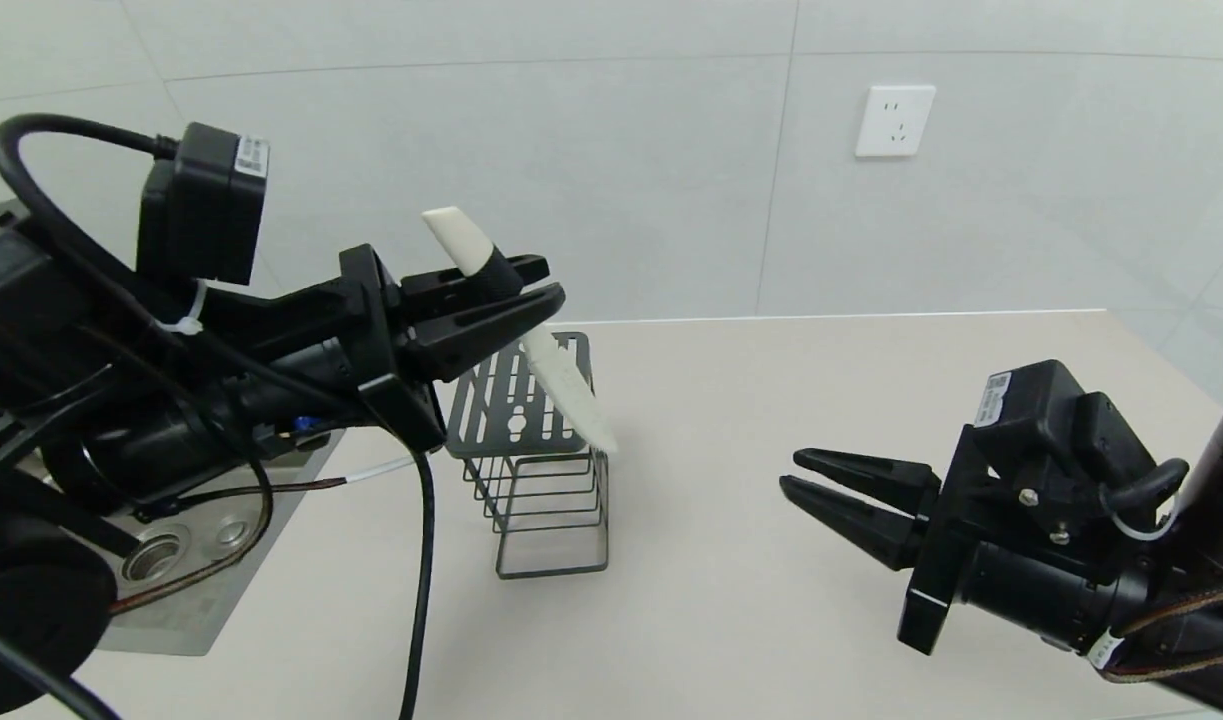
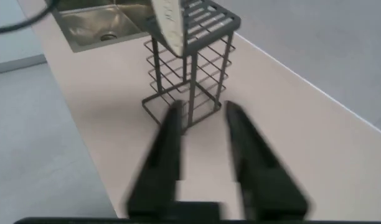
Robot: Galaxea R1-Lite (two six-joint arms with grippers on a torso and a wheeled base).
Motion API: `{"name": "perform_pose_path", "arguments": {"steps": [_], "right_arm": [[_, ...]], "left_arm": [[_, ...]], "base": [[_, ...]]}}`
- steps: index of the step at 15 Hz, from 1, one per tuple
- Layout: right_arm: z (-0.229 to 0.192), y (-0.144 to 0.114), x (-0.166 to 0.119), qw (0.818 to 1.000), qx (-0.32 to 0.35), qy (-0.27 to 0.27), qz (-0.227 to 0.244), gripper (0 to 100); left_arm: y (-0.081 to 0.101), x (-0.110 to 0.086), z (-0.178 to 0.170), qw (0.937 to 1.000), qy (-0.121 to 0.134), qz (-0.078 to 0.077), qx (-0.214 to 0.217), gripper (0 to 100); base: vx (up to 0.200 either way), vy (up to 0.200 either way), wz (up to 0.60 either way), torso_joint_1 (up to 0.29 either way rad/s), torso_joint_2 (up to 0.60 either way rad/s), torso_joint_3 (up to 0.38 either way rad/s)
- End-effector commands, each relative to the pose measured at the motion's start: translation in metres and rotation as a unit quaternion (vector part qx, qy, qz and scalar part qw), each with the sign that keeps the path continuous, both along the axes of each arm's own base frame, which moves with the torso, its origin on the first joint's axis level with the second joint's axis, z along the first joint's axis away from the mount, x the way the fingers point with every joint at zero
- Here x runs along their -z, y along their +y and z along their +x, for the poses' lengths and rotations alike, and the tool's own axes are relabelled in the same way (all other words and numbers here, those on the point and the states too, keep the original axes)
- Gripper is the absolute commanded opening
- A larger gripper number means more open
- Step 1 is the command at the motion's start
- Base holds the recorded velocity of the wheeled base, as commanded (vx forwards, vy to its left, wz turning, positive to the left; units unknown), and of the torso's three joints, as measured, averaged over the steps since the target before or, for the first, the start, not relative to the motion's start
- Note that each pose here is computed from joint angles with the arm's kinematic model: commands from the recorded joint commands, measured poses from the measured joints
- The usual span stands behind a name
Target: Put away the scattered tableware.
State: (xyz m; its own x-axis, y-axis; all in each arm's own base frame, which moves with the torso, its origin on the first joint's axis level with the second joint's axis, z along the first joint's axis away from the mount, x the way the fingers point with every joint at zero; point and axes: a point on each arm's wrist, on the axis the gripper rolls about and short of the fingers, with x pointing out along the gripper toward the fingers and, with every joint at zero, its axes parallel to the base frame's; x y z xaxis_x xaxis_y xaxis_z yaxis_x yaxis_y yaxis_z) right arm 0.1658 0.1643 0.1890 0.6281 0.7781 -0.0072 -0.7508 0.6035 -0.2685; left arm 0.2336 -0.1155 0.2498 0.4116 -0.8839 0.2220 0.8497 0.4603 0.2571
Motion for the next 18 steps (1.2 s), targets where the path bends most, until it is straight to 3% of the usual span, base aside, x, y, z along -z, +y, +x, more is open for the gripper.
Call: {"name": "perform_pose_path", "arguments": {"steps": [1, 4, 6, 8, 9, 12, 15, 18], "right_arm": [[-0.003, -0.015, -0.001, 1.000, 0.019, 0.005, 0.010, 0], [-0.014, -0.033, -0.001, 0.997, 0.036, 0.042, 0.047, 0], [-0.038, -0.060, -0.010, 0.996, 0.049, 0.015, 0.079, 0], [-0.059, -0.077, -0.009, 0.995, 0.048, -0.001, 0.088, 0], [-0.076, -0.094, -0.007, 0.993, 0.061, -0.008, 0.101, 0], [-0.092, -0.130, -0.004, 0.975, 0.172, 0.002, 0.139, 0], [-0.113, -0.145, 0.010, 0.967, 0.220, -0.033, 0.122, 0], [-0.158, -0.160, 0.040, 0.947, 0.278, -0.103, 0.126, 0]], "left_arm": [[0.003, -0.028, -0.009, 0.9988, -0.045, -0.008, -0.019, 0], [0.002, -0.039, -0.004, 0.9981, -0.043, -0.003, -0.045, 0], [0.004, -0.040, -0.009, 0.9970, -0.040, 0.010, -0.065, 0], [0.008, -0.041, -0.016, 0.9964, -0.036, 0.029, -0.071, 0], [0.012, -0.043, -0.026, 0.9953, -0.031, 0.054, -0.075, 0], [0.019, -0.064, -0.042, 0.9927, -0.025, 0.088, -0.079, 0], [0.021, -0.072, -0.044, 0.9904, -0.021, 0.087, -0.105, 0], [0.017, -0.064, -0.034, 0.9821, 0.007, 0.094, -0.163, 0]], "base": [[0.000, 0.000, 0.00, 0.000, 0.00, 0.000], [0.000, 0.000, 0.00, 0.000, 0.00, 0.000], [0.000, 0.000, 0.00, 0.000, 0.00, 0.000], [0.000, 0.000, 0.00, 0.000, 0.00, 0.000], [0.000, 0.000, 0.00, 0.000, 0.00, 0.000], [0.000, 0.000, 0.00, 0.000, 0.00, 0.000], [0.000, 0.000, 0.00, 0.000, 0.00, 0.000], [0.000, 0.000, 0.00, 0.000, 0.00, 0.000]]}}
